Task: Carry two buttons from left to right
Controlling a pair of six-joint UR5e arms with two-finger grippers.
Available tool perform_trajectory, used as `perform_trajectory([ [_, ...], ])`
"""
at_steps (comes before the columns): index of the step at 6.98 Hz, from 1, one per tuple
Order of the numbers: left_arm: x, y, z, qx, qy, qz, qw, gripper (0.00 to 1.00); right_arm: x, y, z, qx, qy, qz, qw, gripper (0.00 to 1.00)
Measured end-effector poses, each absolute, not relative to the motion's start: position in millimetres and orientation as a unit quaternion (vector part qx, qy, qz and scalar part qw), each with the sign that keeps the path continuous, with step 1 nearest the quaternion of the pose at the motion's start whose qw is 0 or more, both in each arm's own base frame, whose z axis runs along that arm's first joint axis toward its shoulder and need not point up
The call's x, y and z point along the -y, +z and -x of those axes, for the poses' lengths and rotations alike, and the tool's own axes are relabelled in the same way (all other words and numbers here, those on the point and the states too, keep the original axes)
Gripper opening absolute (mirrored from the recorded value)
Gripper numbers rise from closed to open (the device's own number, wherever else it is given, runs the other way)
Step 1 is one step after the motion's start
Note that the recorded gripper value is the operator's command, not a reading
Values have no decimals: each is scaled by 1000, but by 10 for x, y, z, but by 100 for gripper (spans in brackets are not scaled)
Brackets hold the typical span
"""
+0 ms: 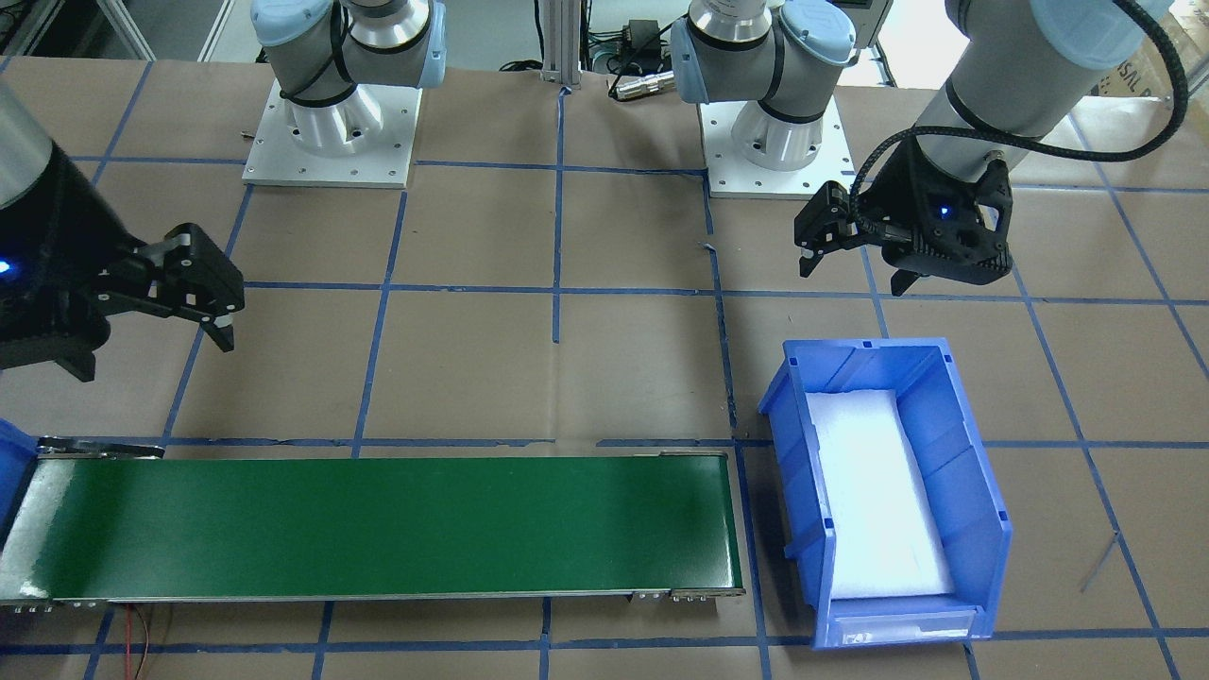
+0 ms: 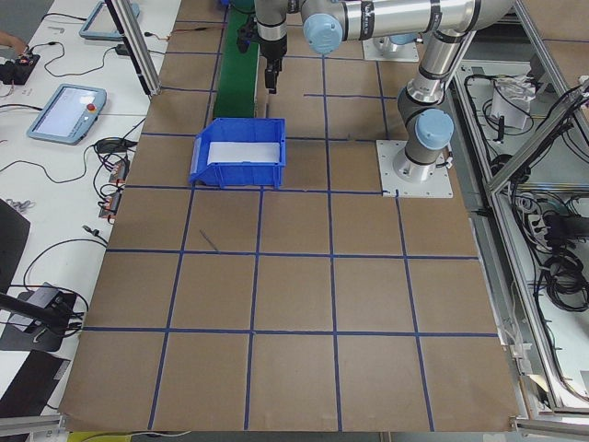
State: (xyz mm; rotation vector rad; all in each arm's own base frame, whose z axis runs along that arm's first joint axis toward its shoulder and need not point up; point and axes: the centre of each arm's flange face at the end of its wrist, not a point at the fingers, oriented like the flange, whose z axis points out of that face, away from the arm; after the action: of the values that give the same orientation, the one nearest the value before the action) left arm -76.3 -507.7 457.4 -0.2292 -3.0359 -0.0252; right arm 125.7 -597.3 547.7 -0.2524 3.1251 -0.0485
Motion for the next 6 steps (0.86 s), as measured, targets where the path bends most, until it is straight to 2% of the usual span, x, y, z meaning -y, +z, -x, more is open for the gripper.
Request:
perform_trajectory([
  [3,5079,4572,762,996,-8,75,49,100,5566,5194,-1367,-997,0,65,39,100],
  [6,5079,4573,760,996,-8,75,49,100,5231,5035,-1307,-998,13,54,11,100],
])
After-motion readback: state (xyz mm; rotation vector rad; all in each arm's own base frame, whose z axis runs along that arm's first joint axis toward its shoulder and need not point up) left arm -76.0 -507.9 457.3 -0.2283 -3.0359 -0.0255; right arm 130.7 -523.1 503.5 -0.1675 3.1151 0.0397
